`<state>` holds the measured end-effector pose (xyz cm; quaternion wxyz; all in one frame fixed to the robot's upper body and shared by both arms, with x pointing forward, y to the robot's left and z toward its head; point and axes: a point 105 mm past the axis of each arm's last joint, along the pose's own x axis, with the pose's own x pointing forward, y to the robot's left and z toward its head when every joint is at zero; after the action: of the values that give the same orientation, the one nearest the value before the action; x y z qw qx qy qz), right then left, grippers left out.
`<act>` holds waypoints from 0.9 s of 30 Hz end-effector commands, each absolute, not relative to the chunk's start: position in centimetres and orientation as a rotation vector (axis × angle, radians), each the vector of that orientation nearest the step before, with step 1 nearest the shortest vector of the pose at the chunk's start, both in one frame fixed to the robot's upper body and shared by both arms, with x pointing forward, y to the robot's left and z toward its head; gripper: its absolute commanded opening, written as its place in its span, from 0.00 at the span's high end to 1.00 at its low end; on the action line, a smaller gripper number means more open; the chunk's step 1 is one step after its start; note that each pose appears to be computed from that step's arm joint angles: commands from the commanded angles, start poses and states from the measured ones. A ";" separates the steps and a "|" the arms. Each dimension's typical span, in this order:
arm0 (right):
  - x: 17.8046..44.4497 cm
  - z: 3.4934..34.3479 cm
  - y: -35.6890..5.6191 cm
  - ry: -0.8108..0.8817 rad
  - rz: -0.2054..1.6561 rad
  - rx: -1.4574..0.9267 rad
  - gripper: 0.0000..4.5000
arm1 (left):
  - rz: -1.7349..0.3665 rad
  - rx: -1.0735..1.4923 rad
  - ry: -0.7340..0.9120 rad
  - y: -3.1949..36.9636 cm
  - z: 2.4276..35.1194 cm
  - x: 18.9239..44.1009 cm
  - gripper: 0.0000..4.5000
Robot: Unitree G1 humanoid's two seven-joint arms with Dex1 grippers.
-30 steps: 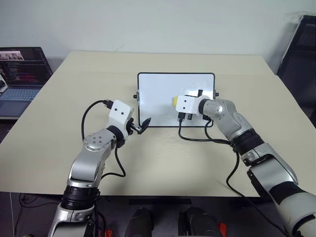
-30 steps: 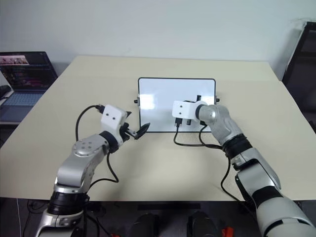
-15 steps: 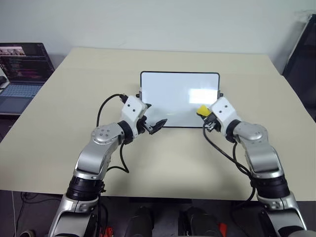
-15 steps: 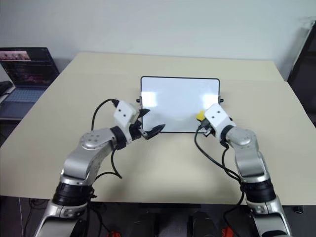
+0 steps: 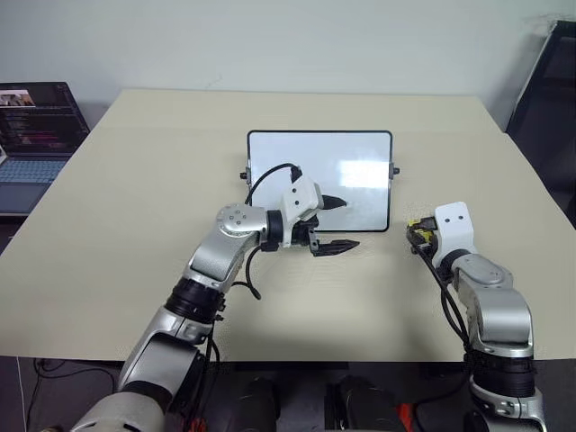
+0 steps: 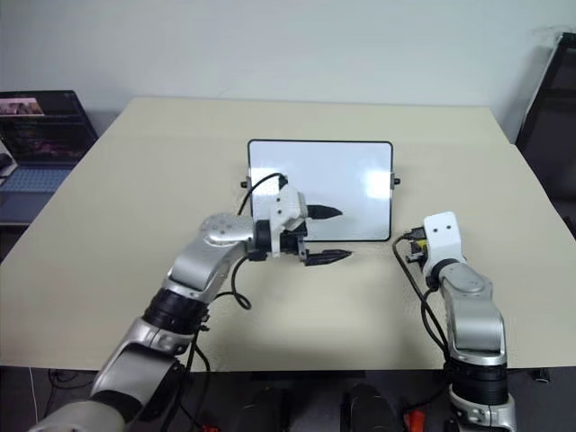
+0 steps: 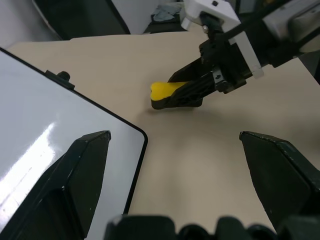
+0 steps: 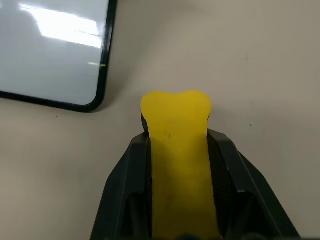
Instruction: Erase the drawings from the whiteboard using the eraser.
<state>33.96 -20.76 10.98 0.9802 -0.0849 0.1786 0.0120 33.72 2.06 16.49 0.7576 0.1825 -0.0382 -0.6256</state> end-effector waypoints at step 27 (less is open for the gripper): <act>34.0 15.3 -20.6 0.173 0.015 -0.008 0.00 | -1.457 0.410 -0.141 0.8 16.7 32.6 0.00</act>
<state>33.97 -21.59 11.56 0.9865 0.0112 0.1619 -0.0199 32.31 0.03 15.37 0.7003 0.2016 -0.0470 -0.6832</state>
